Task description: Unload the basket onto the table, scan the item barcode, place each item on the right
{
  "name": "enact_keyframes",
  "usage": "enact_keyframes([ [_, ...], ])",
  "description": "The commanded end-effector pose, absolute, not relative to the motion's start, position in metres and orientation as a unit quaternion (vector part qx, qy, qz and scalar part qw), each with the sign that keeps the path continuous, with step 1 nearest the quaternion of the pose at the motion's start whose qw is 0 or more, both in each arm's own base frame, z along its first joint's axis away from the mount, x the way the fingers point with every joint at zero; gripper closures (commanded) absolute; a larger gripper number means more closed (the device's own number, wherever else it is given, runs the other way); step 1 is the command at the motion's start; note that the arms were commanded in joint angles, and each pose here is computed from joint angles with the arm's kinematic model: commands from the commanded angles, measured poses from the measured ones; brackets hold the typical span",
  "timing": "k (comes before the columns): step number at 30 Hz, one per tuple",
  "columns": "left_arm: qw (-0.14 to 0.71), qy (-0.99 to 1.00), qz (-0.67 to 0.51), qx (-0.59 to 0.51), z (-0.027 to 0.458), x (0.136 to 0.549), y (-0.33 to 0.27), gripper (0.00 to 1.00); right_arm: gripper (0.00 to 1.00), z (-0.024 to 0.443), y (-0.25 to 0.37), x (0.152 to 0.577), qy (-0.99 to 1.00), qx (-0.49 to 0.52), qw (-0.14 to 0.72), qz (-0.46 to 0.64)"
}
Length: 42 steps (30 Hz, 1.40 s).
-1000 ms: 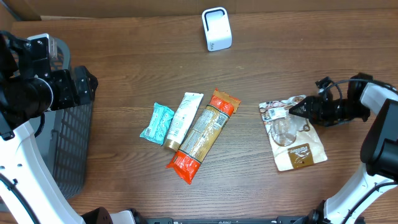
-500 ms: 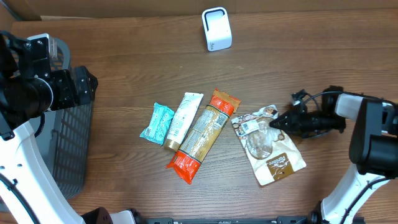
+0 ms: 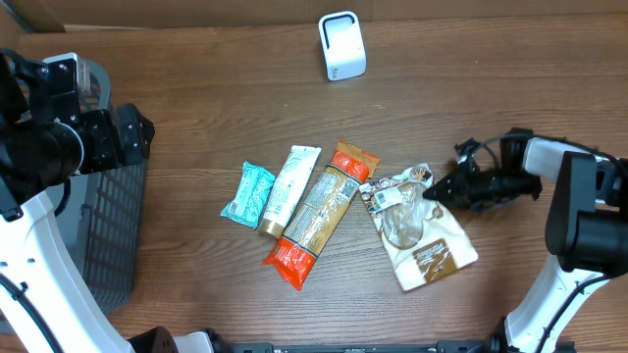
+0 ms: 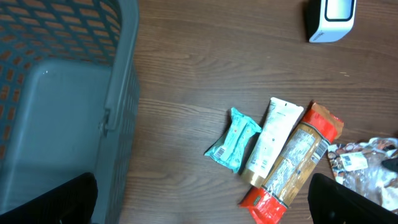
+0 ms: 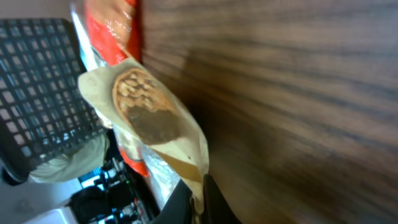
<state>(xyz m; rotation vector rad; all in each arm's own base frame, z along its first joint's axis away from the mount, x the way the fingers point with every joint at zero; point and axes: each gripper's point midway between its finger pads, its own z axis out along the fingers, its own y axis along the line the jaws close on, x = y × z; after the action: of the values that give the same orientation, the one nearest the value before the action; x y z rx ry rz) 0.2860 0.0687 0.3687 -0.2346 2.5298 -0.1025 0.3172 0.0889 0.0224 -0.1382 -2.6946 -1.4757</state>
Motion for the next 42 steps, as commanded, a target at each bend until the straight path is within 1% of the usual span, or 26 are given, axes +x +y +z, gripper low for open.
enact_keyframes([
  [1, 0.295, 0.952, -0.040, -0.074, 0.368, 0.288, 0.067, 0.01, 0.96, 0.064, 0.080, 0.345, -0.877, -0.019, -0.023, -0.479],
  [4, 0.296, 0.952, -0.040, -0.074, 0.368, 0.288, 0.067, 0.00, 0.96, 0.094, 0.078, 0.351, -0.883, -0.004, -0.049, -0.467],
  [7, 0.295, 0.952, -0.040, -0.074, 0.368, 0.288, 0.067, 0.00, 0.96, 0.108, 0.074, 0.352, -0.906, -0.028, -0.056, -0.419],
  [12, 0.296, 0.952, -0.040, -0.074, 0.368, 0.288, 0.067, 0.00, 0.96, 0.111, 0.059, 0.351, -0.961, -0.076, -0.070, -0.255],
  [16, 0.295, 0.952, -0.040, -0.074, 0.368, 0.288, 0.067, 0.01, 0.96, 0.122, 0.067, 0.346, -0.981, -0.079, -0.098, -0.149],
  [22, 0.295, 0.952, -0.040, -0.074, 0.368, 0.288, 0.067, 0.00, 0.96, 0.125, 0.074, 0.324, -0.985, -0.093, -0.133, 0.060],
  [25, 0.295, 0.952, -0.040, -0.074, 0.368, 0.288, 0.067, 0.00, 0.96, 0.131, 0.089, 0.314, -0.974, -0.067, -0.167, 0.140],
  [29, 0.295, 0.952, -0.040, -0.074, 0.368, 0.288, 0.067, 0.00, 0.96, 0.134, 0.140, 0.299, -0.970, 0.008, -0.197, 0.140],
  [33, 0.295, 0.952, -0.040, -0.074, 0.368, 0.288, 0.067, 0.01, 0.96, 0.126, 0.180, 0.280, -0.979, 0.048, -0.179, 0.086],
  [35, 0.295, 0.952, -0.040, -0.074, 0.368, 0.288, 0.067, 0.00, 0.85, 0.119, 0.192, 0.272, -0.985, 0.054, -0.157, 0.056],
  [39, 0.295, 0.952, -0.040, -0.074, 0.368, 0.288, 0.067, 0.00, 0.55, 0.101, 0.197, 0.258, -0.991, 0.061, -0.110, 0.037],
  [41, 0.295, 0.952, -0.040, -0.074, 0.368, 0.288, 0.067, 0.01, 0.47, 0.089, 0.198, 0.249, -0.993, 0.081, -0.079, 0.031],
  [42, 0.295, 0.952, -0.040, -0.074, 0.368, 0.288, 0.067, 0.01, 0.45, 0.083, 0.200, 0.245, -0.993, 0.094, -0.064, 0.028],
])
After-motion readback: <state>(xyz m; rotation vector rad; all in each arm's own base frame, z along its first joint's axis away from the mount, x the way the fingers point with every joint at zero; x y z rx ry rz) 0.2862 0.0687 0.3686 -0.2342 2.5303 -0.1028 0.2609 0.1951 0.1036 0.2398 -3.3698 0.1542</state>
